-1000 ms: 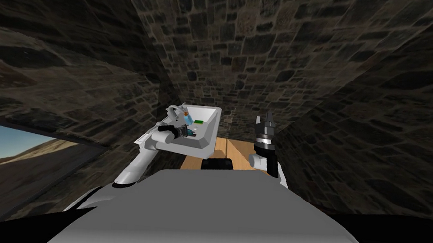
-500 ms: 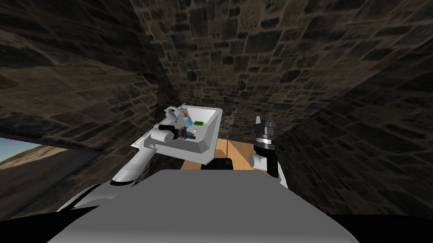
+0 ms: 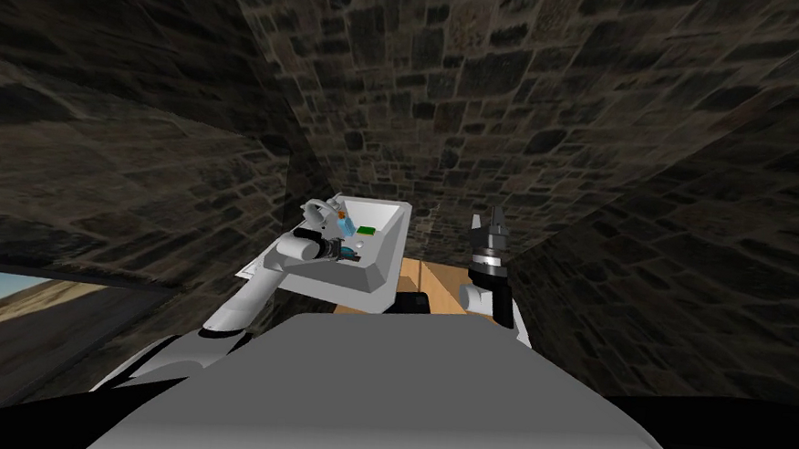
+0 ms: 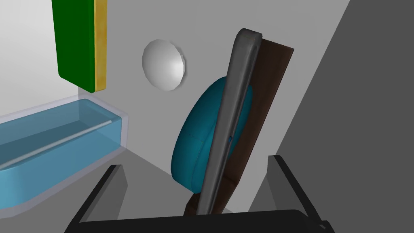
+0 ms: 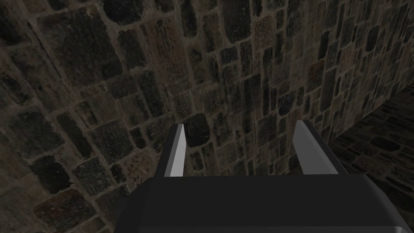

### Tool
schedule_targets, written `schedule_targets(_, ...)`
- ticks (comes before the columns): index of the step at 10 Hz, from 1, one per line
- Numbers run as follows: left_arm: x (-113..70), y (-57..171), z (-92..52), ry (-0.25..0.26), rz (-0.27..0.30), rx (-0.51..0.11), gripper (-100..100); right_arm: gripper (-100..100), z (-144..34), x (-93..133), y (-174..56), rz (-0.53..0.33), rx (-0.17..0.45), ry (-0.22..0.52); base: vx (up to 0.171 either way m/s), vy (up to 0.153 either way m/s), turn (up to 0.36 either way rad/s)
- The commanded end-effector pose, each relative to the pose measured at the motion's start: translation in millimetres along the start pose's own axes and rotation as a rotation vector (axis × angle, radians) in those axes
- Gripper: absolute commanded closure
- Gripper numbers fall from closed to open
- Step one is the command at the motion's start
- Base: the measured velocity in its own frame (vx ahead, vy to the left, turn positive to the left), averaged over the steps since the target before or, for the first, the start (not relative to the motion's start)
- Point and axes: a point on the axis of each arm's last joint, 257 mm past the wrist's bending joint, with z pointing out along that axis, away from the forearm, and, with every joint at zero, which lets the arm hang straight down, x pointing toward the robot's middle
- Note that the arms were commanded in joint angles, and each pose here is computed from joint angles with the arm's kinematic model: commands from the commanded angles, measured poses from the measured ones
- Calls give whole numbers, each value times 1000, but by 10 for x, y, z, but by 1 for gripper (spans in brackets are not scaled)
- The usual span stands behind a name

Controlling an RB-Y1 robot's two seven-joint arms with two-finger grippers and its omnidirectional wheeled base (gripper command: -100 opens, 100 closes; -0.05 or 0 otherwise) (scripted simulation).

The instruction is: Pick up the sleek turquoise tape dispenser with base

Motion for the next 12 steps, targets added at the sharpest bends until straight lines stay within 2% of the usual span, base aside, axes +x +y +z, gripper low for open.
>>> schedule_targets(1,-65,89,-16,-20,-8,-43,-100,0,0,0,0,0,0,0,67,-2,26)
schedule_targets(3,-133,152,-33,-38,-14,-77,-100,0,0,0,0,0,0,0,47,0,15)
schedule_targets(4,-104,128,-21,-32,-11,-64,-100,0,0,0,0,0,0,0,15,-3,4)
schedule_targets(5,-110,137,-23,-33,-12,-68,0,0,0,0,0,0,0,0,0,0,0)
schedule_targets(6,-164,139,43,-38,-23,-66,-100,0,0,0,0,0,0,0,-6,-4,-78)
schedule_targets(10,-292,161,194,-50,-46,-64,-100,0,1,1,0,0,0,0,-15,-5,-72)
schedule_targets(11,-260,152,164,-48,-42,-66,-100,0,1,1,0,0,0,0,-7,-1,-16)
schedule_targets(12,-263,150,169,-48,-42,-64,100,0,0,0,0,0,0,0,0,0,0)
